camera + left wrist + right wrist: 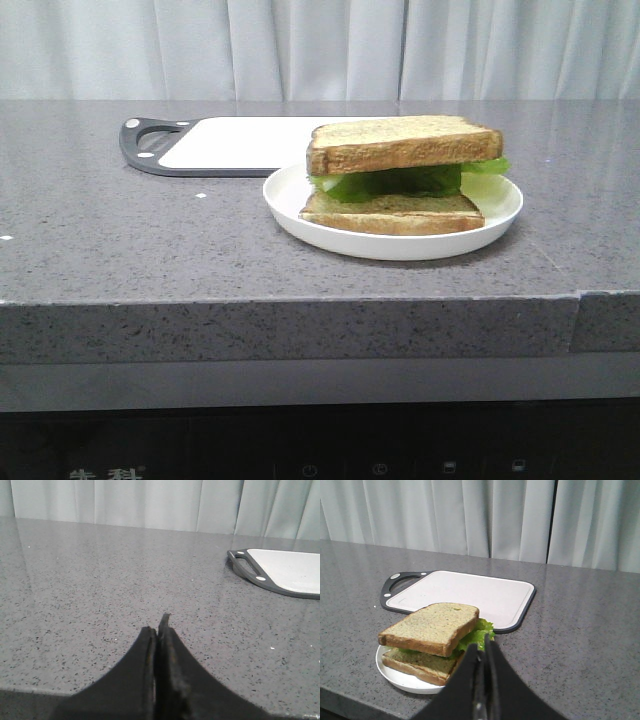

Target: Left arm grabs bread, right arm adds lettuce

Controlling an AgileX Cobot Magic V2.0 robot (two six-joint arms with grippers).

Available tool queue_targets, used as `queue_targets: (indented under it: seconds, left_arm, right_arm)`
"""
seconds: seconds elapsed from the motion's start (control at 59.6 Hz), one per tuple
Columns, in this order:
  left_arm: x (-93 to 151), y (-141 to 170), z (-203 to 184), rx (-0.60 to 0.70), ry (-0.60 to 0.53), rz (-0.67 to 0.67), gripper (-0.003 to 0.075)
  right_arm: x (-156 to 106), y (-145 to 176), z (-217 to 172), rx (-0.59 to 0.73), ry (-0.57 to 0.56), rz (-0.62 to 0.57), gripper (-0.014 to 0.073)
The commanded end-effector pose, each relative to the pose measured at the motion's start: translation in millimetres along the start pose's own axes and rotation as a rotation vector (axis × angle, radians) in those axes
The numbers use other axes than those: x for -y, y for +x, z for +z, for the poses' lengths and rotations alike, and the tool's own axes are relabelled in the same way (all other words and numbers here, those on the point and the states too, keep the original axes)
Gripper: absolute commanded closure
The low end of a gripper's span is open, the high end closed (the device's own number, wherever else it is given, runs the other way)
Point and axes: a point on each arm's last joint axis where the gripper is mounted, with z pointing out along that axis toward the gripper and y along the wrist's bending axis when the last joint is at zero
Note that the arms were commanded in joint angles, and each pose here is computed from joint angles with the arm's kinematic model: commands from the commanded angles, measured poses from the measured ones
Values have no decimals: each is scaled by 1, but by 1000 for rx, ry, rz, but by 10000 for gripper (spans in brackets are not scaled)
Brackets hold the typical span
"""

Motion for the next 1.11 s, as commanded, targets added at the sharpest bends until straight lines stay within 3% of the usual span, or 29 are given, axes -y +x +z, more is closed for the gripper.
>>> queue_targets:
  seconds: [0.0, 0.571, 0.705, 0.839, 1.091]
  left_arm:
    - [0, -7, -2, 100, -4, -21, 741]
    - [0, -7, -2, 100, -4, -21, 741]
    - [0, -7, -2, 100, -4, -21, 741]
    - [0, -7, -2, 100, -4, -21, 741]
    - [0, -7, -2, 100, -4, -21, 741]
  right_arm:
    - [1, -15, -2, 91, 21, -8, 655]
    - [4, -9, 0, 99, 50, -45, 655]
    - [12, 15, 2, 110, 148, -70, 655]
    - [20, 54, 1, 100, 238, -10, 655]
    - [27, 97, 3, 73, 305, 17, 655]
